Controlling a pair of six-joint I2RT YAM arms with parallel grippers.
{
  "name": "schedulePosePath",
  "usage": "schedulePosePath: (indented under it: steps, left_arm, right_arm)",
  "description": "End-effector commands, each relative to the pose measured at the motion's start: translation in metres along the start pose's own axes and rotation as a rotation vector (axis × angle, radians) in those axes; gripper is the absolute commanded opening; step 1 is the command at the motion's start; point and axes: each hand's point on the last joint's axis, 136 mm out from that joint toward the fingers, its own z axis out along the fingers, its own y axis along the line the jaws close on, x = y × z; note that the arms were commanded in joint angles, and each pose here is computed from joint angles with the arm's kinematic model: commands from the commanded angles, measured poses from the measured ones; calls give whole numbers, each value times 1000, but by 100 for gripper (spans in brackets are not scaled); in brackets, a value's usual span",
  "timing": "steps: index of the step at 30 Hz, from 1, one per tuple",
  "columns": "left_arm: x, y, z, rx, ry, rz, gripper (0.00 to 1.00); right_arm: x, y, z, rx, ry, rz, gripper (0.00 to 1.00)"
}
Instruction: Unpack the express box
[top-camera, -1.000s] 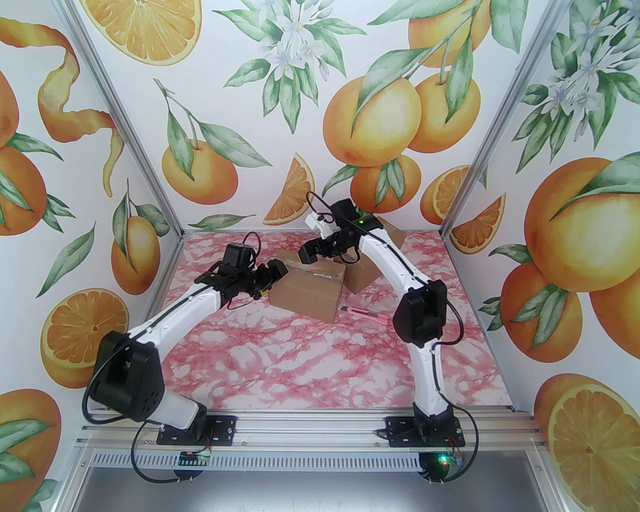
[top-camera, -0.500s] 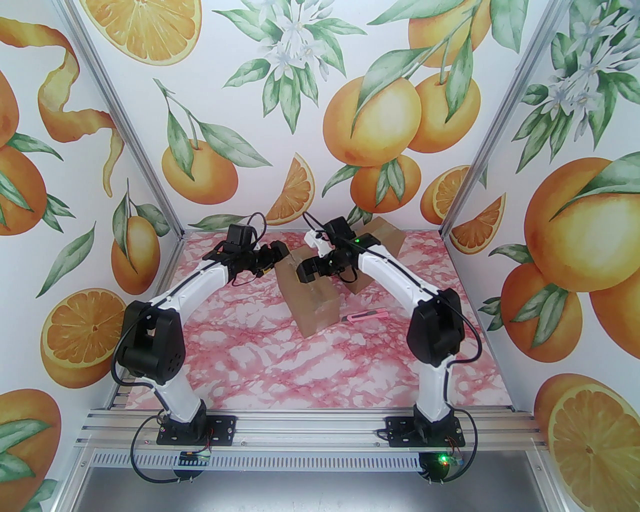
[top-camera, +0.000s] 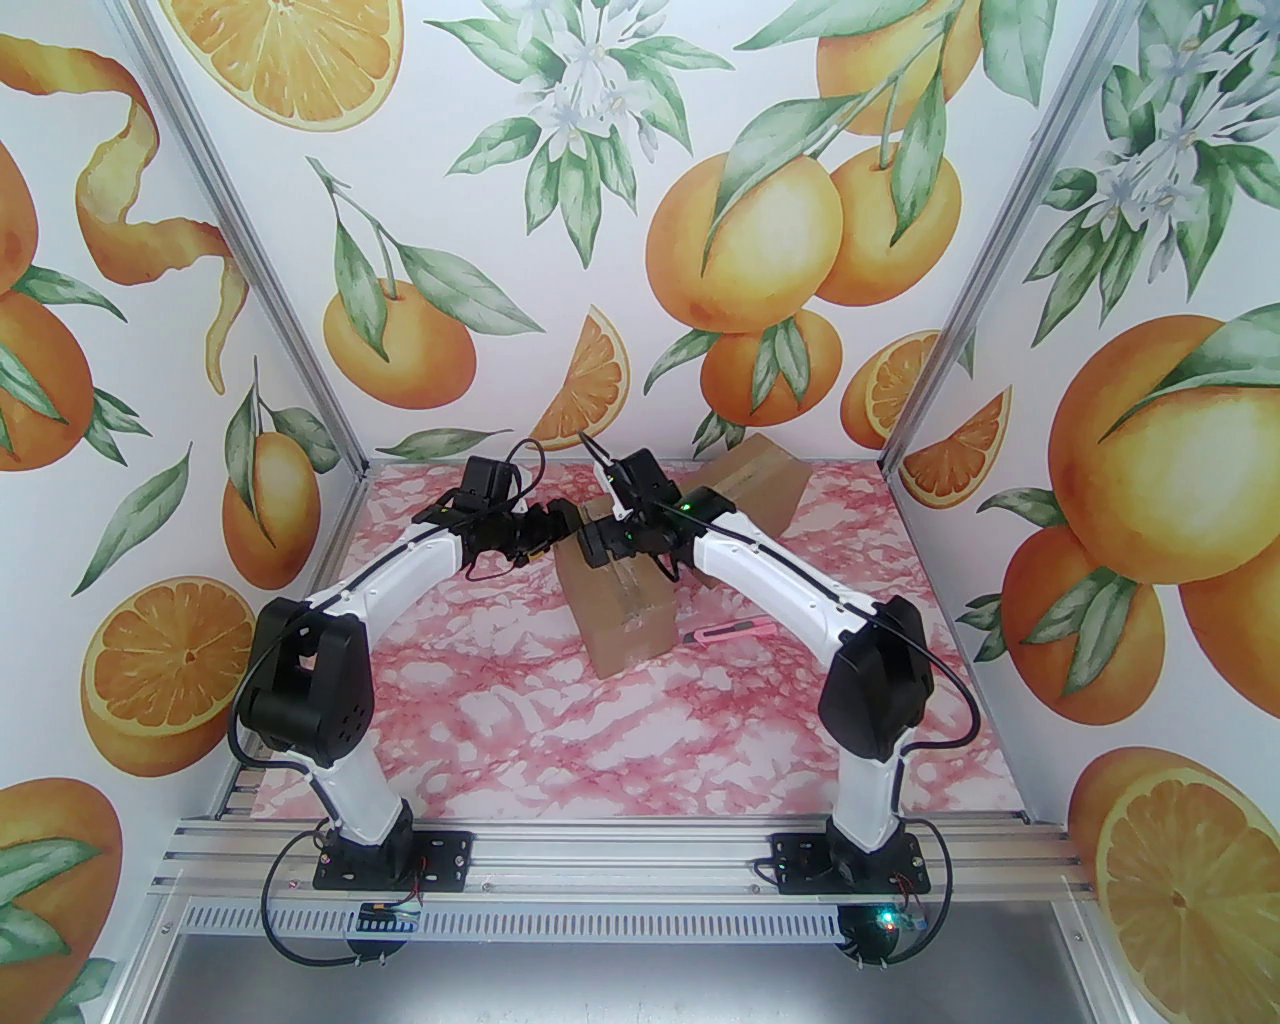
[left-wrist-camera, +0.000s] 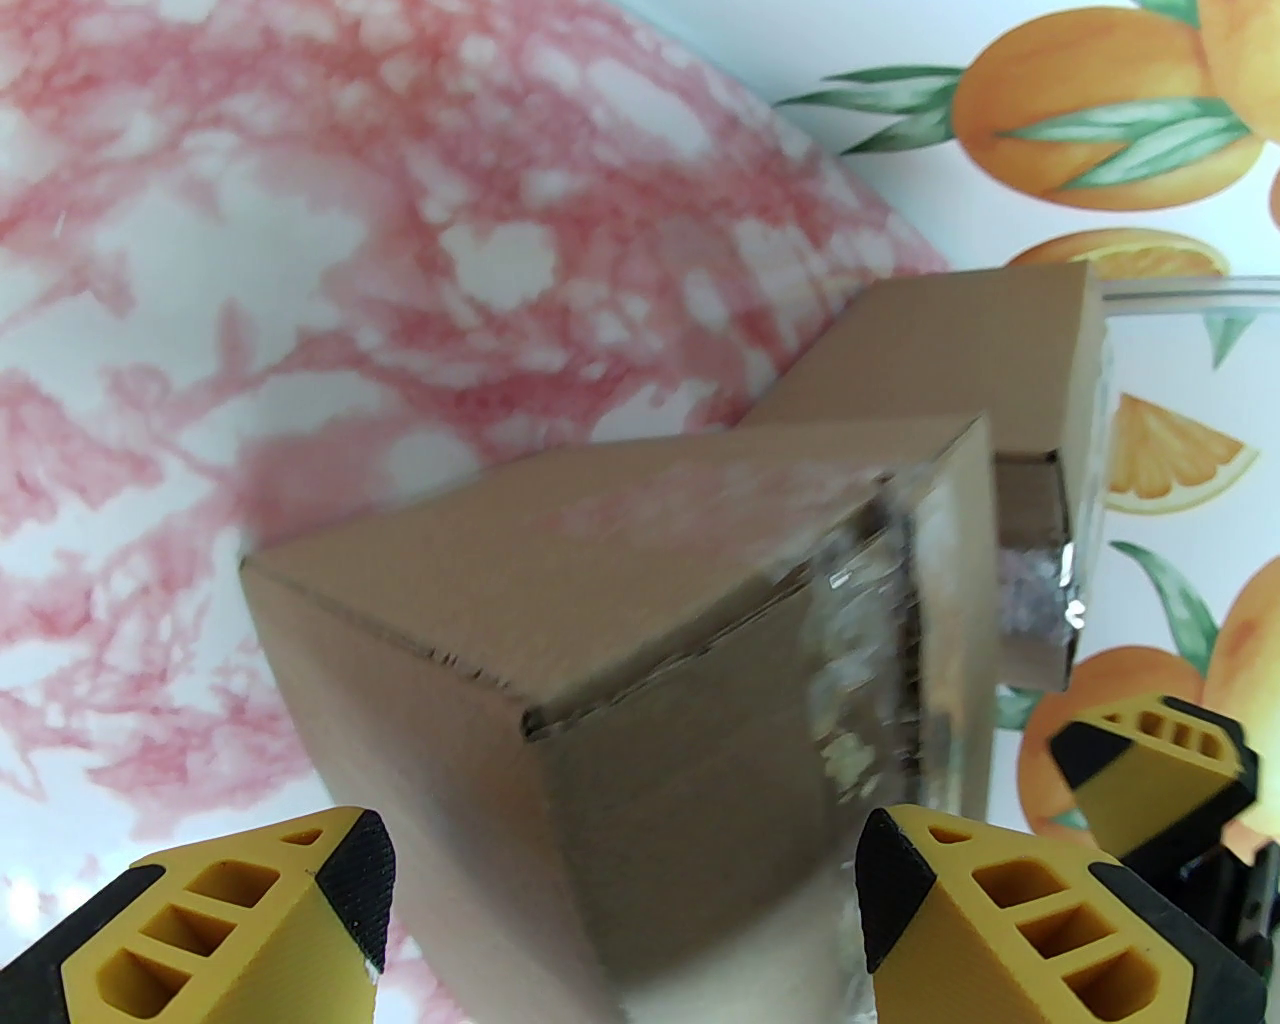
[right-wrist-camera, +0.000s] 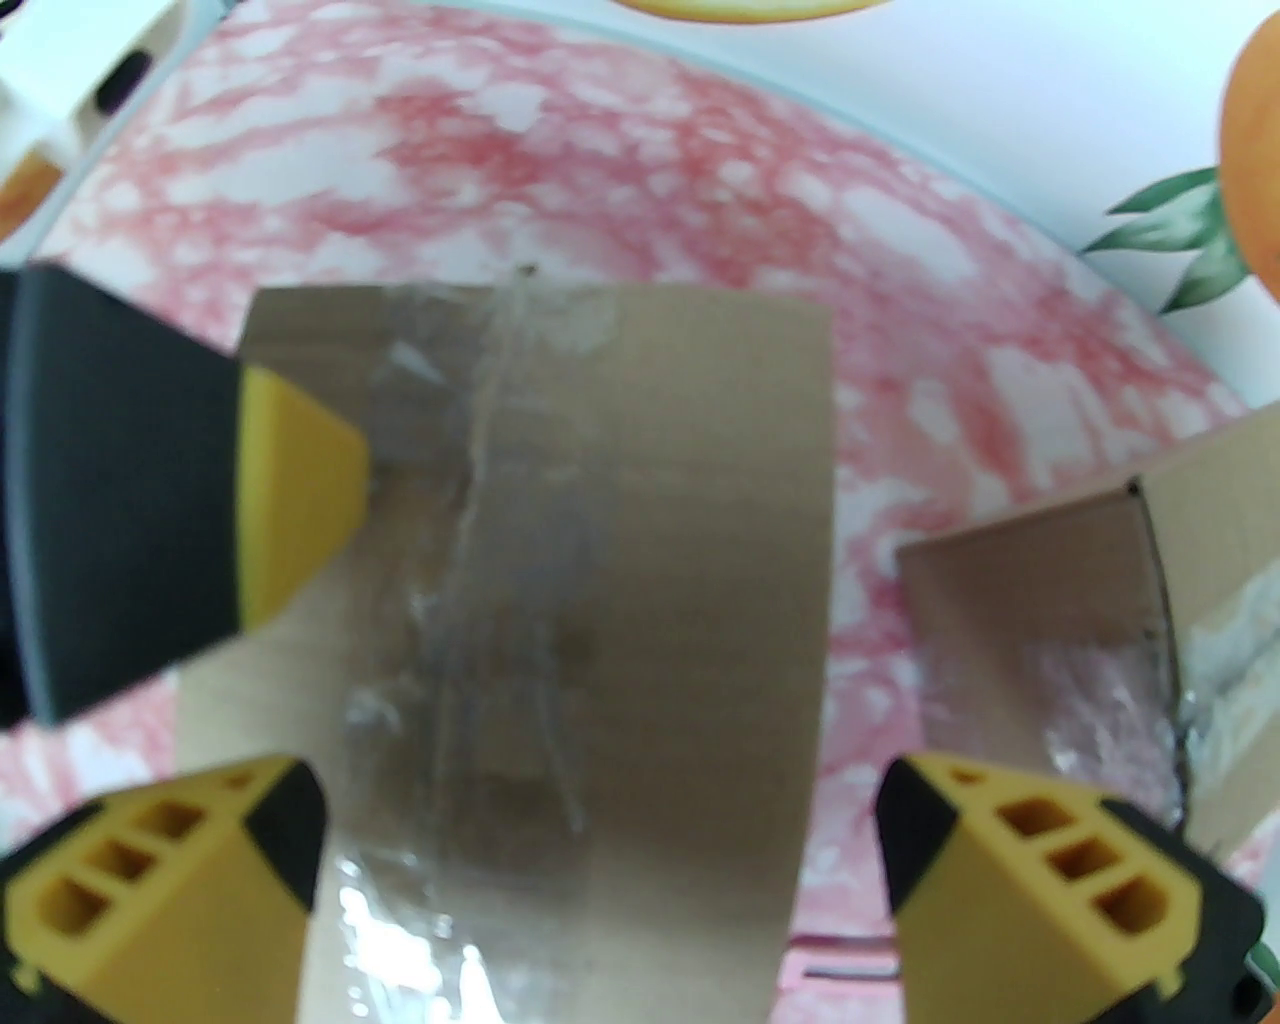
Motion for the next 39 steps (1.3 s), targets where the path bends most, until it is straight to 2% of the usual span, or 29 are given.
schedulePosePath:
  steps: [1,6,10,16,20,26,28,39]
  left_arm:
    - [16,16,7,-45,56,14,80]
    - [21,29,12,-86,78,25,79]
    - [24,35,15,-105,89,37,79]
    - [28,43,20,-129,114,52,79]
    - [29,46,22,-145,125,63,79]
    - [31,53,21,-179,135,89,78]
    - [32,56,22,-190,141,95,78]
    - [43,78,30,-259,192,125,76]
  right_arm:
    - [5,-12,-8,108,0,-3,94]
    - [9,-15,-3,178,10,-35,92]
    - [20,-9,6,176,34,-38,87]
    - [29,-1,9,137,42,-35,87]
    - [34,-13,8,232,40,-56,86]
    - [11,-32,-14,354,-60,-78,71]
    - [6,-35,-19,367,-75,-90,64]
    - [-19,-50,-42,372,-140,-87,41]
